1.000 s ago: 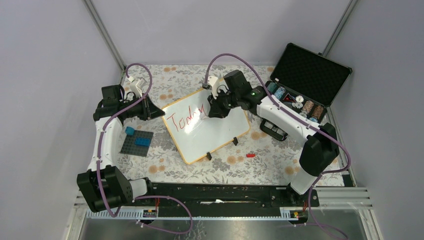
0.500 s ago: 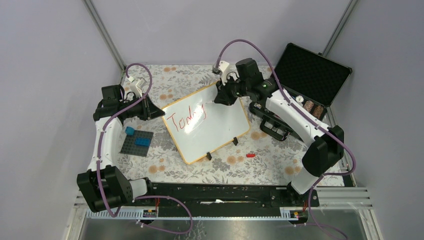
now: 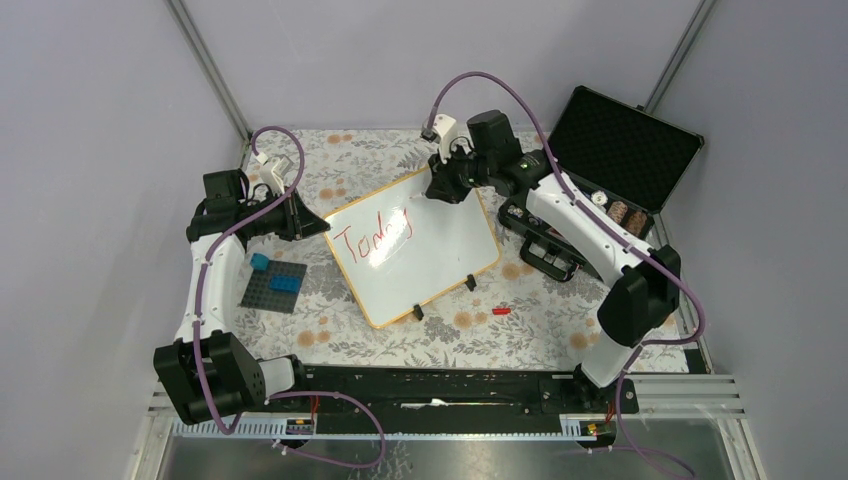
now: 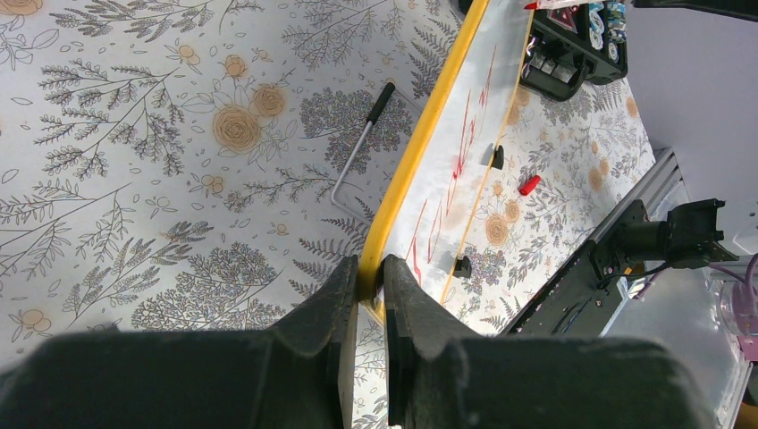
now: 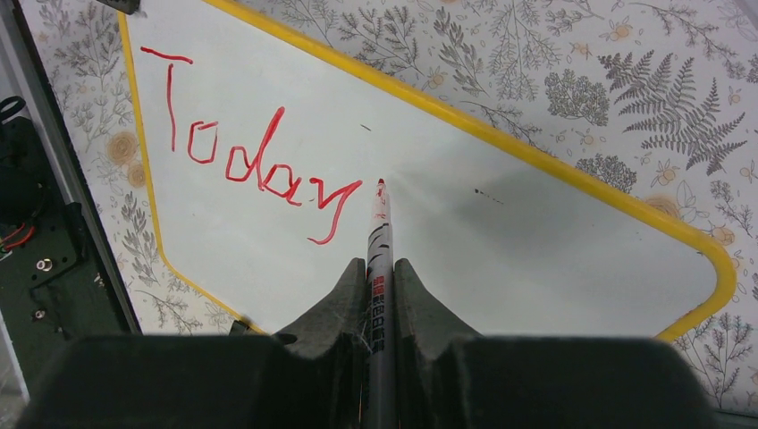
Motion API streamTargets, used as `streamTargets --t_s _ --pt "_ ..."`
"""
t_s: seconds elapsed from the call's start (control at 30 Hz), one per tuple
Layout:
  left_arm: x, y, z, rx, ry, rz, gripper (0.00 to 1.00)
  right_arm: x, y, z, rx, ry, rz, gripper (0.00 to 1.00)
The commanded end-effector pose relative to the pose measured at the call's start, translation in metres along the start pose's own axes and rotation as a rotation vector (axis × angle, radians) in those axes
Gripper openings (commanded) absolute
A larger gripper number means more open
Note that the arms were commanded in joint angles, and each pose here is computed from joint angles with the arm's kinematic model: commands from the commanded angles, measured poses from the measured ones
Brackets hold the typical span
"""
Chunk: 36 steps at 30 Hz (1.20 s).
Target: Write a sentence on the whiteboard
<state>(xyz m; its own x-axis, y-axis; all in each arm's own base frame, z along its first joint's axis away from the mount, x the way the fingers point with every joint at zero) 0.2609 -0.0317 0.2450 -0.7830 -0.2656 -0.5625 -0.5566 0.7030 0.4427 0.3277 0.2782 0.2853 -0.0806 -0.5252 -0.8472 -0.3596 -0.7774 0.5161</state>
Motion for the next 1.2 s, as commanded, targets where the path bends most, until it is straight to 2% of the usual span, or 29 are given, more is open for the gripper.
streamTargets --t_s 0.0,0.53,1.17 --pt "-0.001 0.001 -0.002 -0.008 -0.046 -0.017 0.00 -0.016 0.000 -0.008 0.038 0.026 -0.041 0.00" --pt "-0.001 0.000 -0.001 -0.011 -0.043 -0.015 0.00 0.003 -0.011 -0.002 -0.008 0.003 -0.002 0.00" --pt "-0.001 0.000 0.001 -0.019 -0.042 -0.013 0.00 -0.002 0.023 0.025 -0.066 0.001 -0.043 0.00"
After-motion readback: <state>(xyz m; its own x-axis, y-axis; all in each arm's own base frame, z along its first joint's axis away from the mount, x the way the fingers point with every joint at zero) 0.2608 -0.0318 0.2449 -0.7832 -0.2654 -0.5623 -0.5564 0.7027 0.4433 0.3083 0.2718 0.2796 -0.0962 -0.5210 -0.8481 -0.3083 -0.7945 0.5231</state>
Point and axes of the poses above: each gripper's point midway between its finger pads, its own y axis back along the fingers, its own z axis along the line the jaws close on, x = y × z, the point moved 6 cm from there along y, back along the fingers, and after that the axes turned 15 degrees about y, right-handed, at the moved point
